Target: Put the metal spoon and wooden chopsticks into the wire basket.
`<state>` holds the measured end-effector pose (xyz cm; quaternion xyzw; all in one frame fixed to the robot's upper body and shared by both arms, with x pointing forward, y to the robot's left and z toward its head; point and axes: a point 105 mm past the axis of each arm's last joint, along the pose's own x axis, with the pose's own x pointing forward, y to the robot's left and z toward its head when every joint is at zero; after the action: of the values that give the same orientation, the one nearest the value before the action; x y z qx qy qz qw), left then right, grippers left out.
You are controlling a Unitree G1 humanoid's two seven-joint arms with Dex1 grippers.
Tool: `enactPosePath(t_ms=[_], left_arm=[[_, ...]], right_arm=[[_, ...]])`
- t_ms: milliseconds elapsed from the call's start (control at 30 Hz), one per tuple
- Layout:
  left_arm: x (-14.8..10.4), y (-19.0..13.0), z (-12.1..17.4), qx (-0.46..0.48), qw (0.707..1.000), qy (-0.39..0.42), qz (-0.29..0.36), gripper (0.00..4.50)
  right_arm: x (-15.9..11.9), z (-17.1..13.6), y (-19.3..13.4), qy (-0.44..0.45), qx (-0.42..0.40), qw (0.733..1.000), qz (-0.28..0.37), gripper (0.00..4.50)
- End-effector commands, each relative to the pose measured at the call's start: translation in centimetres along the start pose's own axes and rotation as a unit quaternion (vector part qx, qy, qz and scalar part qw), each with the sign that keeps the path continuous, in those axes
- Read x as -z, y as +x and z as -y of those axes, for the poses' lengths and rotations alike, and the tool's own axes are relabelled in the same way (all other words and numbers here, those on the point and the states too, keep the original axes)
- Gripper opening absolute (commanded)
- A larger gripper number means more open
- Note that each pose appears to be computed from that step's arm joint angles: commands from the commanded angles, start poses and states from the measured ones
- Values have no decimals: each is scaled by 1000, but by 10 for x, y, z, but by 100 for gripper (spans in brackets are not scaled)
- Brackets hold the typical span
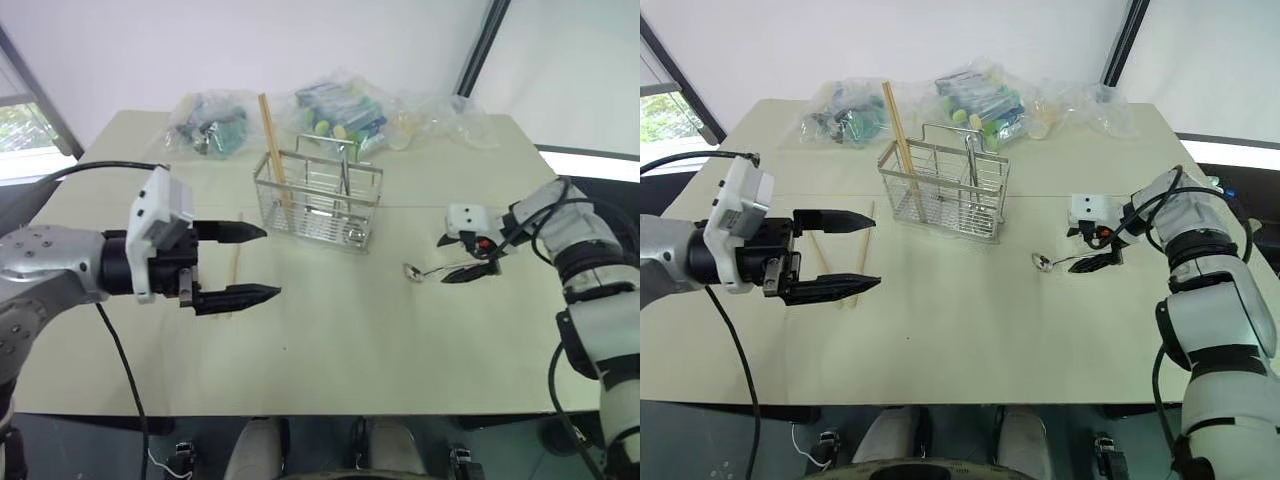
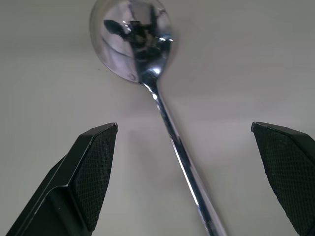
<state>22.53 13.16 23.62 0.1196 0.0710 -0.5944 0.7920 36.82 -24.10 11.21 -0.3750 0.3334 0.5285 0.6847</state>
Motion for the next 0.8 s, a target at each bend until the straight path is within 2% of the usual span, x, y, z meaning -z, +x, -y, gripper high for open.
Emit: enactPosePath(t_ms=[33, 100, 200, 433, 800], left_arm=[[-9, 1, 6, 11, 1000, 23, 1, 446], [-11, 3, 6, 14, 1000, 26, 2, 446], [-13, 4, 6, 16, 999, 29, 3, 450], [-21, 4, -1, 6, 999, 40, 12, 450], [-28, 3, -13, -8, 998, 52, 23, 450]], right_arm=[[-9, 3, -3, -15, 1, 1000, 7, 450], [-8, 1, 2, -13, -4, 1000, 6, 450], [-9, 0, 6, -6, -8, 1000, 8, 373], [-10, -8, 5, 8, -42, 999, 28, 5], [-12, -7, 1, -5, -23, 999, 41, 1]])
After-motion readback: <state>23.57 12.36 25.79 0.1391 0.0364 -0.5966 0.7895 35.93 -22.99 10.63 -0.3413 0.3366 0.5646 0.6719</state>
